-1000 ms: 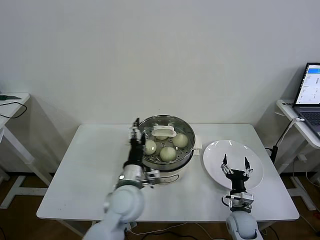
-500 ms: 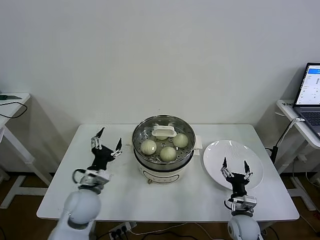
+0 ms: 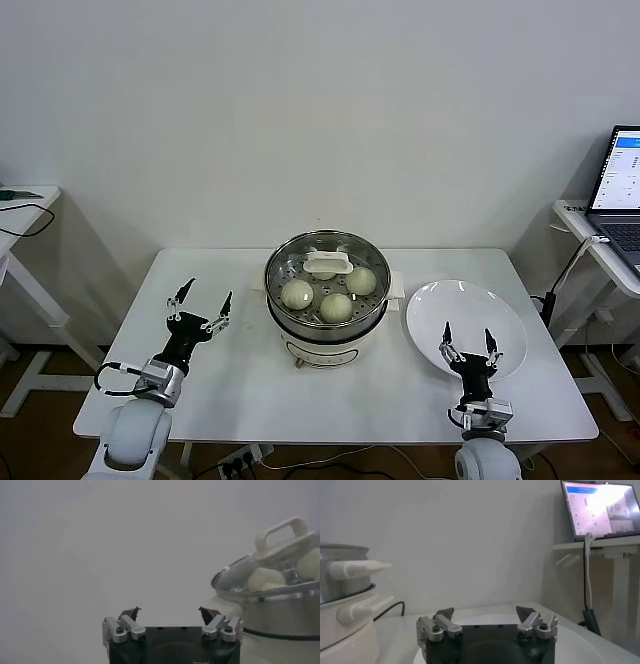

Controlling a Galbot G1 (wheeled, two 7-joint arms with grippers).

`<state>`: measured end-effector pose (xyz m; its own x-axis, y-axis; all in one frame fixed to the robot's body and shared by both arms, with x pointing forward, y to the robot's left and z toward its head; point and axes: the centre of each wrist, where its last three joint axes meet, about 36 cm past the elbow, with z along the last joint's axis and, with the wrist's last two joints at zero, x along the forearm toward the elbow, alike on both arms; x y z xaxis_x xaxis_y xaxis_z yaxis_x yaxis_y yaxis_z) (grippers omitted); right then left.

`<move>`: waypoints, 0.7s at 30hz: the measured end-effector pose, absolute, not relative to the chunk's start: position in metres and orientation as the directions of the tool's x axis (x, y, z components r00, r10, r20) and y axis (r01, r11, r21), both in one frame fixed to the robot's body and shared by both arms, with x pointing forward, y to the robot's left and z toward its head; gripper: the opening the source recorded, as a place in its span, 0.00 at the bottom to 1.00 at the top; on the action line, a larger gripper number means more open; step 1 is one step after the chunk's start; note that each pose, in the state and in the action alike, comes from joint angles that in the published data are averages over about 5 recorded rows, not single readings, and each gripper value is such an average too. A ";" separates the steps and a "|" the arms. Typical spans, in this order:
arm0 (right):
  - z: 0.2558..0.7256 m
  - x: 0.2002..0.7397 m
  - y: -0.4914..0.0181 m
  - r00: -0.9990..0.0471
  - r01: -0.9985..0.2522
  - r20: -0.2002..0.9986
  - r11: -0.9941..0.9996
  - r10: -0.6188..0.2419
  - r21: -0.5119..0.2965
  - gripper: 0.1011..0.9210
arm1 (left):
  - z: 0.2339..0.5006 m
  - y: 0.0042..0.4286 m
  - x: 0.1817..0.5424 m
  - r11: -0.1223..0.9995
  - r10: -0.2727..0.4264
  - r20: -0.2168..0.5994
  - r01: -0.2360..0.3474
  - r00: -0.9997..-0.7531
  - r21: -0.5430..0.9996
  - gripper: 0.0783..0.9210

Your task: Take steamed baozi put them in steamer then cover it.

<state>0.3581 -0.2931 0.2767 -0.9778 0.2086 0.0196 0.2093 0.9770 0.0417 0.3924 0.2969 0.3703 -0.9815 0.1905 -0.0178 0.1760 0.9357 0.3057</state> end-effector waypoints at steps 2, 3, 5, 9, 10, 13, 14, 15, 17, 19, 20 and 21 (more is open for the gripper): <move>0.277 0.358 -0.293 -0.978 0.209 0.021 0.977 0.208 0.042 0.88 | 0.368 0.299 0.391 0.941 0.193 -0.026 0.178 -0.981 0.288 0.88; 0.277 0.357 -0.293 -0.978 0.208 0.021 0.977 0.208 0.042 0.88 | 0.366 0.300 0.390 0.943 0.193 -0.030 0.178 -0.981 0.280 0.88; 0.276 0.357 -0.292 -0.978 0.206 0.019 0.978 0.206 0.043 0.88 | 0.365 0.302 0.389 0.947 0.193 -0.036 0.177 -0.980 0.267 0.88; 0.276 0.357 -0.291 -0.979 0.203 0.016 0.978 0.202 0.045 0.88 | 0.360 0.305 0.386 0.952 0.195 -0.044 0.178 -0.980 0.250 0.88; 0.276 0.357 -0.291 -0.979 0.202 0.015 0.978 0.202 0.045 0.88 | 0.359 0.306 0.386 0.952 0.195 -0.045 0.178 -0.980 0.247 0.88; 0.276 0.356 -0.290 -0.980 0.201 0.012 0.978 0.201 0.046 0.88 | 0.357 0.308 0.384 0.954 0.195 -0.049 0.178 -0.980 0.241 0.88; 0.276 0.356 -0.290 -0.980 0.201 0.011 0.979 0.201 0.046 0.88 | 0.357 0.309 0.384 0.955 0.195 -0.050 0.177 -0.980 0.239 0.88; 0.275 0.356 -0.290 -0.980 0.201 0.010 0.979 0.201 0.046 0.88 | 0.356 0.309 0.384 0.955 0.195 -0.051 0.177 -0.980 0.238 0.88; 0.275 0.356 -0.290 -0.980 0.200 0.010 0.979 0.200 0.045 0.88 | 0.355 0.310 0.383 0.955 0.195 -0.052 0.178 -0.979 0.237 0.88; 0.275 0.355 -0.290 -0.980 0.200 0.011 0.979 0.199 0.044 0.88 | 0.354 0.311 0.383 0.956 0.195 -0.053 0.178 -0.979 0.235 0.88; 0.275 0.355 -0.290 -0.980 0.199 0.012 0.979 0.199 0.043 0.88 | 0.353 0.311 0.383 0.956 0.196 -0.053 0.178 -0.979 0.234 0.88; 0.275 0.355 -0.290 -0.980 0.199 0.014 0.979 0.199 0.042 0.88 | 0.353 0.311 0.383 0.956 0.196 -0.054 0.178 -0.979 0.233 0.88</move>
<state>0.3547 -0.2897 0.2750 -0.9800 0.1986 0.0136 0.1990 0.9791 0.0422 0.3826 0.3108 0.3528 -0.9792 0.1958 -0.0536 0.1785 0.9560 0.2326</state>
